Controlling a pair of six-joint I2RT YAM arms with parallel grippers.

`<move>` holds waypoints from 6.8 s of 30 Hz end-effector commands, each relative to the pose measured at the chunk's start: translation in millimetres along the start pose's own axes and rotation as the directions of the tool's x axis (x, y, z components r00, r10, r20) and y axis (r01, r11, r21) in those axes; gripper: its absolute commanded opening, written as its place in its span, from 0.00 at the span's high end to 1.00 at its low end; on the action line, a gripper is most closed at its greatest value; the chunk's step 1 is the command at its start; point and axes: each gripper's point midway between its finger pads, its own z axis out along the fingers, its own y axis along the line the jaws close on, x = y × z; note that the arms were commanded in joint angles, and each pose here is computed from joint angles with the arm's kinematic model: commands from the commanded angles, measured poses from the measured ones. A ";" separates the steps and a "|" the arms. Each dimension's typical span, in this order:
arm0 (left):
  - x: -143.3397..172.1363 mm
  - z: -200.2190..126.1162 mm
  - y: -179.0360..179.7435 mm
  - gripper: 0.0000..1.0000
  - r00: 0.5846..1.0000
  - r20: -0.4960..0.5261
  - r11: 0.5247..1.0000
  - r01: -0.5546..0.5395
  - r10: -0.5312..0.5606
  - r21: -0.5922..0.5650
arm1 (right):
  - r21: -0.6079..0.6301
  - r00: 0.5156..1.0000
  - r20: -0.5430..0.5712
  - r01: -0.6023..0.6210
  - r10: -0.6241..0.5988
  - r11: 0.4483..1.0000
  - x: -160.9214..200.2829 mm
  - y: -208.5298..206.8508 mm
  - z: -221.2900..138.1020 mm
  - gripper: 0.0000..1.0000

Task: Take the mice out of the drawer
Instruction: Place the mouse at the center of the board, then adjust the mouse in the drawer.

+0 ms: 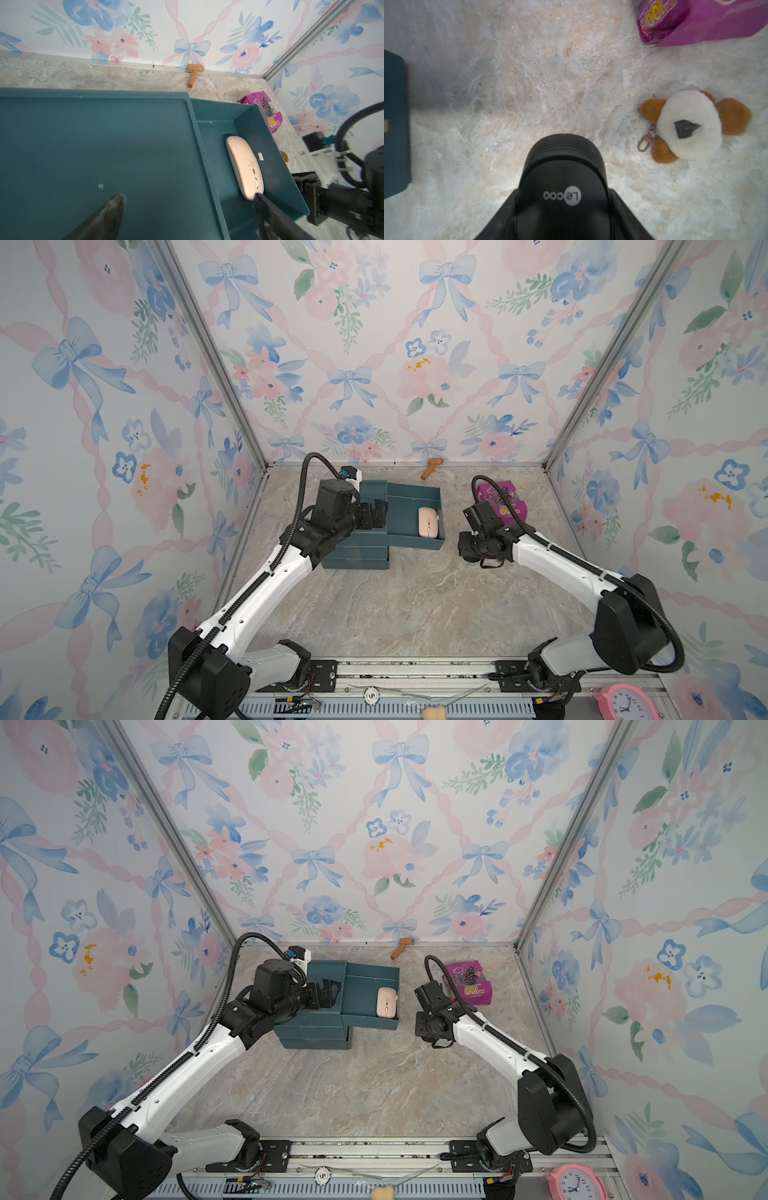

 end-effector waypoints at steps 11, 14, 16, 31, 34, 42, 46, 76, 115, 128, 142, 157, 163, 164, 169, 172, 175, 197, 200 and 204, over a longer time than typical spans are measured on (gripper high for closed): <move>-37.4 3.9 -3.7 0.02 0.995 0.104 1.000 0.010 -0.008 -0.023 | 0.002 0.998 -0.065 -0.004 0.004 1.000 -30.1 20.3 65.1 0.64; -37.8 7.0 -0.9 0.02 0.995 0.101 0.999 0.018 -0.014 -0.031 | 0.001 0.997 -0.065 -0.043 0.043 0.999 -25.5 20.3 70.5 0.64; -38.2 8.3 0.3 0.02 0.995 0.100 0.999 0.017 -0.013 -0.035 | 0.008 0.996 -0.063 -0.056 0.056 0.998 -22.3 18.1 74.2 0.63; -32.0 16.8 5.3 0.02 0.997 0.076 0.999 0.034 -0.030 -0.042 | 0.101 0.997 -0.047 -0.058 0.063 0.993 -13.3 -8.2 85.5 0.55; -30.6 16.3 6.1 0.02 0.996 0.075 0.998 0.041 -0.038 -0.043 | 0.110 0.997 -0.057 -0.048 0.055 0.993 -10.3 -12.4 87.4 0.54; -26.4 7.2 8.9 0.02 0.995 0.084 0.997 0.056 -0.052 -0.044 | 0.107 0.997 -0.075 -0.023 0.031 0.994 -7.4 -14.9 86.9 0.37; -23.8 2.1 9.9 0.02 0.994 0.089 0.997 0.065 -0.061 -0.042 | 0.108 0.998 -0.066 -0.016 0.023 0.994 -10.4 -15.6 83.2 0.33; 12.4 -26.2 -20.0 0.02 0.998 -0.051 0.995 -0.019 0.024 0.101 | -0.230 0.962 0.187 -0.155 0.200 0.961 1.2 13.4 -155.8 0.08; -11.4 -10.1 8.4 0.02 0.997 0.006 0.992 -0.075 0.076 -0.106 | -0.296 0.910 0.390 -0.021 0.141 0.955 -97.8 84.7 -211.5 0.13; -17.7 -5.1 16.1 0.02 0.998 0.021 0.986 -0.049 0.053 -0.158 | -0.242 0.948 0.313 0.020 0.059 0.970 -89.7 97.1 -197.3 0.17; -25.0 4.1 20.5 0.02 0.997 0.015 0.982 -0.066 0.070 -0.178 | -0.304 0.980 0.191 -0.001 0.062 0.953 -85.5 145.8 -151.1 0.27; -10.0 -11.5 32.7 0.02 1.000 0.027 0.983 0.004 0.001 -0.184 | -0.228 0.988 0.130 -0.046 0.078 0.973 -66.7 158.8 -108.5 0.26; -20.8 -1.7 31.4 0.02 0.998 0.030 0.980 -0.040 0.047 -0.195 | -0.188 0.987 0.139 -0.050 0.077 0.981 -69.4 163.0 -91.0 0.25; -21.1 1.1 30.2 0.02 0.999 0.025 0.981 -0.041 0.047 -0.190 | -0.177 0.987 0.146 -0.046 0.073 0.983 -70.9 163.5 -90.3 0.24; -20.3 6.3 25.9 0.02 0.999 0.011 0.985 -0.043 0.046 -0.169 | -0.101 0.988 0.143 -0.049 0.064 0.994 -71.4 157.2 -81.1 0.23; -24.7 3.5 26.9 0.02 0.998 0.023 0.982 -0.055 0.060 -0.179 | -0.084 0.989 0.138 -0.047 0.058 0.995 -69.6 159.1 -74.5 0.23; -28.1 1.2 27.6 0.02 0.997 0.033 0.981 -0.059 0.067 -0.185 | -0.093 0.992 0.113 -0.043 0.053 0.995 -66.1 165.7 -66.9 0.23; -27.4 0.8 33.8 0.02 0.997 0.029 0.978 -0.070 0.077 -0.197 | 0.052 0.984 0.107 -0.151 0.145 0.987 -57.0 147.4 -94.2 0.13; -25.3 0.1 38.1 0.02 0.997 0.028 0.977 -0.058 0.065 -0.206 | 0.048 0.978 0.115 -0.178 0.172 0.983 -57.2 149.0 -88.5 0.10; -21.0 2.1 40.4 0.02 0.998 0.013 0.979 -0.058 0.062 -0.196 | 0.034 0.976 0.107 -0.192 0.187 0.981 -56.1 155.6 -77.5 0.01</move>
